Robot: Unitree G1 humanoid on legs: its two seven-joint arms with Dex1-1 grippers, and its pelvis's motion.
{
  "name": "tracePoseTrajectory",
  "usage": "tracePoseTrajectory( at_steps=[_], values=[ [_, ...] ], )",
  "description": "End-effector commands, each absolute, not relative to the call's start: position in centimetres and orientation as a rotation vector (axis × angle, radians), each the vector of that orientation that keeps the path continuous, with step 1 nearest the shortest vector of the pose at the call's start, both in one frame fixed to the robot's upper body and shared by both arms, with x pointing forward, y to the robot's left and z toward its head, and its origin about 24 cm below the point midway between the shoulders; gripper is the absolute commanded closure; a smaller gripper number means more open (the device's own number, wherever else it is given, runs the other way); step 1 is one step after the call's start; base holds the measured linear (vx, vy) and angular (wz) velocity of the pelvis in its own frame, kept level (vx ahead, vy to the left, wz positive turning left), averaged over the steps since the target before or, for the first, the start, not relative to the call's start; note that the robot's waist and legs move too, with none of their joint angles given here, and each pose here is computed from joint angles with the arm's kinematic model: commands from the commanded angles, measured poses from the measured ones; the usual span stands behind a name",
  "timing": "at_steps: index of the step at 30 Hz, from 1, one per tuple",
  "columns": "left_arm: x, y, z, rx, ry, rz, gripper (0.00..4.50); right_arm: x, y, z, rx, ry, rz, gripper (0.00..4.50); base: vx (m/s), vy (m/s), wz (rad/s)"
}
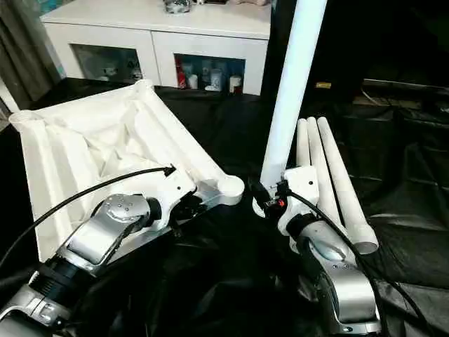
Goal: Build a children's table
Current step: Move to table
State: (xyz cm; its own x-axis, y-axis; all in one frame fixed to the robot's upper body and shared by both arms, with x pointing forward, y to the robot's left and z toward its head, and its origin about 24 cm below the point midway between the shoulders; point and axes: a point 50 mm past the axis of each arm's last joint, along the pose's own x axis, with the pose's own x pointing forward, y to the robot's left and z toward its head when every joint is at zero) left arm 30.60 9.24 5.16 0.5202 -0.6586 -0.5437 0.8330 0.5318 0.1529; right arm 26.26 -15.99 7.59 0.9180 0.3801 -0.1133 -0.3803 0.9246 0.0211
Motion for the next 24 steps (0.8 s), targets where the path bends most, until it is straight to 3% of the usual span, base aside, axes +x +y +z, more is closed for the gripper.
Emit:
tracePoseTrajectory(
  at_steps=[1,9,16,18,24],
  values=[
    [30.8,9.9,5.4,0.445,0.469,-0.909,3.81,26.2,-16.0,8.5,-0.015,0.082,0.388,2.58,0.000,0.000,0.00],
    [30.4,10.6,5.1,0.472,0.517,-0.939,4.46,26.2,-15.9,8.5,-0.004,0.077,0.393,2.59,0.000,0.000,0.00],
    [30.4,11.7,5.4,0.470,0.503,-0.948,4.50,26.6,-14.5,9.2,0.090,0.051,0.538,2.59,0.000,0.000,0.00],
    [30.0,11.9,5.9,0.471,0.424,-1.031,4.50,27.2,-13.8,9.9,0.143,0.046,0.625,2.59,0.000,0.000,0.00],
    [28.6,12.4,6.0,0.474,0.372,-1.170,4.50,28.7,-12.9,10.1,0.127,0.079,0.806,2.59,0.000,0.000,0.00]
  ],
)
